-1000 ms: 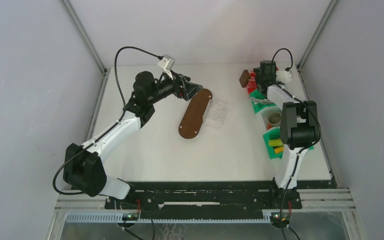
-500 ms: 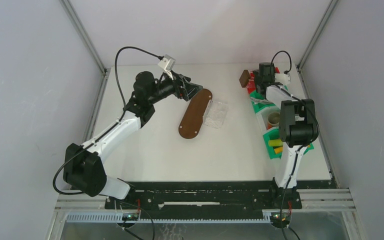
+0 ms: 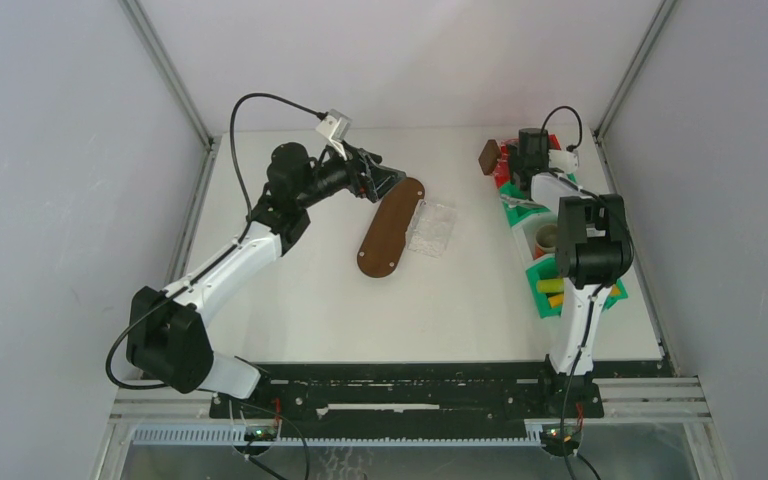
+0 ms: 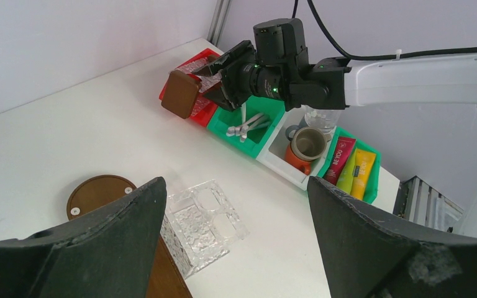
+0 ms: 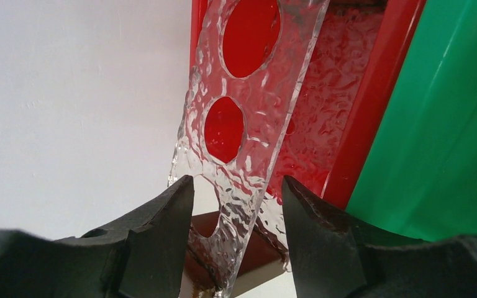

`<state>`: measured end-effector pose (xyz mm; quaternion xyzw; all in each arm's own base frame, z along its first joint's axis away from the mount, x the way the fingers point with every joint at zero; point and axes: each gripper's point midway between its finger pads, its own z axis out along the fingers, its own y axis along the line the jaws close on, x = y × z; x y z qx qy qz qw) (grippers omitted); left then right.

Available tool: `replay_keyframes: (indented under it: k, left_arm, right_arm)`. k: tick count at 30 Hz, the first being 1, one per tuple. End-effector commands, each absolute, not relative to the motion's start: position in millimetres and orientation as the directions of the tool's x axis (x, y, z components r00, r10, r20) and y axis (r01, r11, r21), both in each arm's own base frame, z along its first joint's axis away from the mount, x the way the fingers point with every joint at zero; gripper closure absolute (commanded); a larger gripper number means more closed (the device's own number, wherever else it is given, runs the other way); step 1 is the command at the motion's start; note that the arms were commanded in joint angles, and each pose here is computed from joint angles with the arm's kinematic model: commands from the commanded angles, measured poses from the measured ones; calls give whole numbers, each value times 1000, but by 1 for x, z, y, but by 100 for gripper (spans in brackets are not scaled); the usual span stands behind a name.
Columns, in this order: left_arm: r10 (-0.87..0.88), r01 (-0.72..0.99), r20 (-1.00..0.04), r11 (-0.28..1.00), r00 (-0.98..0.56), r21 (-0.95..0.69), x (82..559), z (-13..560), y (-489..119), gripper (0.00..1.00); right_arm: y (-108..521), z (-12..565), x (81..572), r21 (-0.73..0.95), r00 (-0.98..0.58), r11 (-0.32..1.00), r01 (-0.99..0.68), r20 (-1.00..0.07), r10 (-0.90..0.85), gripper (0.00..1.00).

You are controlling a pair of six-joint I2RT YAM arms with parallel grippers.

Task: Prepare toiletry sets of a toothbrush and toothpaste on the tray
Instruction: Pick up the toothpaste holder from the storage box.

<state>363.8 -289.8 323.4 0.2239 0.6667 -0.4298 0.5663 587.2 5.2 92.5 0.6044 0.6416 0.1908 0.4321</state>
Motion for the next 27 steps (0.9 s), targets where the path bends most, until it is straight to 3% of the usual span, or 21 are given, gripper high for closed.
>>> replay_keyframes:
  k: [1, 6, 27]
  left_arm:
    - [-223, 834, -964, 496, -148, -243, 362, 373, -294, 12]
    - [-222, 834, -964, 494, -149, -243, 361, 373, -295, 12]
    - [-215, 839, -965, 488, -149, -239, 360, 373, -295, 13]
  right_arm:
    - [2, 119, 605, 823, 142, 186, 536, -306, 941, 39]
    - [0, 125, 606, 834, 148, 200, 514, -316, 937, 46]
    - [-8, 168, 606, 897, 165, 259, 357, -334, 928, 99]
